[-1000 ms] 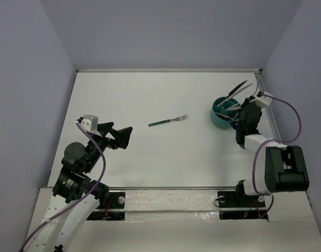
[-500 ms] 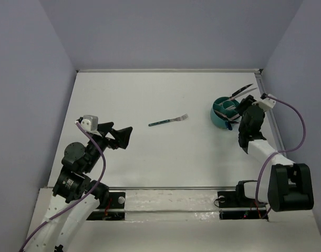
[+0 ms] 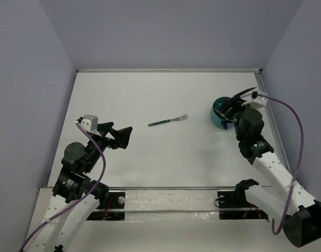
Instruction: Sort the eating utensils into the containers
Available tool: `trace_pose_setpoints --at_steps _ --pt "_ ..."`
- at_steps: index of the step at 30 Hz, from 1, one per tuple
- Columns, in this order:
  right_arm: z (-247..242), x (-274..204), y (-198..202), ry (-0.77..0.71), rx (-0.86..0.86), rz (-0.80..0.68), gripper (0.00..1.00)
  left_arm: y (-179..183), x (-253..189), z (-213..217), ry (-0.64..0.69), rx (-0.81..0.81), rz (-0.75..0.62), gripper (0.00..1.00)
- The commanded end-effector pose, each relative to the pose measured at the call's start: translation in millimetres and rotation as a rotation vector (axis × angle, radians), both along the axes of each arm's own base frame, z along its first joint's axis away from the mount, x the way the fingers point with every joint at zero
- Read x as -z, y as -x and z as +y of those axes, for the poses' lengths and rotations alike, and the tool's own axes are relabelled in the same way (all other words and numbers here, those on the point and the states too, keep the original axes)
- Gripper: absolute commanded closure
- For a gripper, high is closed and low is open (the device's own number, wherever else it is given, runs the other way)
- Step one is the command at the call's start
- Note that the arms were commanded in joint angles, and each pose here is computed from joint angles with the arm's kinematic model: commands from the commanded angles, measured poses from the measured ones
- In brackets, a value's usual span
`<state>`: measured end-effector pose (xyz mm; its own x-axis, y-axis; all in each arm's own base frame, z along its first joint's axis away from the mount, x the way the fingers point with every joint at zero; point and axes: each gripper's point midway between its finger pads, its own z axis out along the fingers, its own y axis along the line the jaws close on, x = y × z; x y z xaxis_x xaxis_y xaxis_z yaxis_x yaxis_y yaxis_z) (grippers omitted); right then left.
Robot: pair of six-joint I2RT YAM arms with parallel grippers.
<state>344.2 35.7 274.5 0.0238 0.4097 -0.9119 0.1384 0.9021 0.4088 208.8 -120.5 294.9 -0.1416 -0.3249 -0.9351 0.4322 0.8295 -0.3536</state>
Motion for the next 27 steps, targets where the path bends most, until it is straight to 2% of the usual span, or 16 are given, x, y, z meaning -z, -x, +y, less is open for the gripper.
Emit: trace_pose_setpoints --at_steps 1,8,11,13,14,15,18,19,27 --pt "64 0 12 0.013 -0.188 0.08 0.32 -2 -24 4 0.03 -0.019 -0.07 0.01" --pt "164 9 14 0.131 -0.373 0.173 0.29 -2 -25 6 0.029 -0.03 -0.072 0.01" --pt "213 54 4 0.17 -0.454 0.292 0.27 -3 -25 8 0.03 -0.041 -0.07 0.01" --pt "236 66 0 0.169 -0.487 0.323 0.25 -4 -24 8 0.029 -0.042 -0.068 0.01" --pt "250 73 3 0.166 -0.509 0.338 0.21 -3 -24 8 0.028 -0.041 -0.066 0.01" --pt "261 95 -1 0.183 -0.516 0.377 0.11 -4 -23 8 0.027 -0.042 -0.064 0.01" --pt "283 112 -8 0.155 -0.526 0.417 0.04 -4 -22 7 0.026 -0.038 -0.063 0.01" --pt "289 133 -11 0.166 -0.528 0.459 0.01 -4 -22 7 0.026 -0.038 -0.061 0.01" --pt "328 179 -34 0.085 -0.515 0.536 0.0 -3 -23 7 0.027 -0.035 -0.064 0.01"
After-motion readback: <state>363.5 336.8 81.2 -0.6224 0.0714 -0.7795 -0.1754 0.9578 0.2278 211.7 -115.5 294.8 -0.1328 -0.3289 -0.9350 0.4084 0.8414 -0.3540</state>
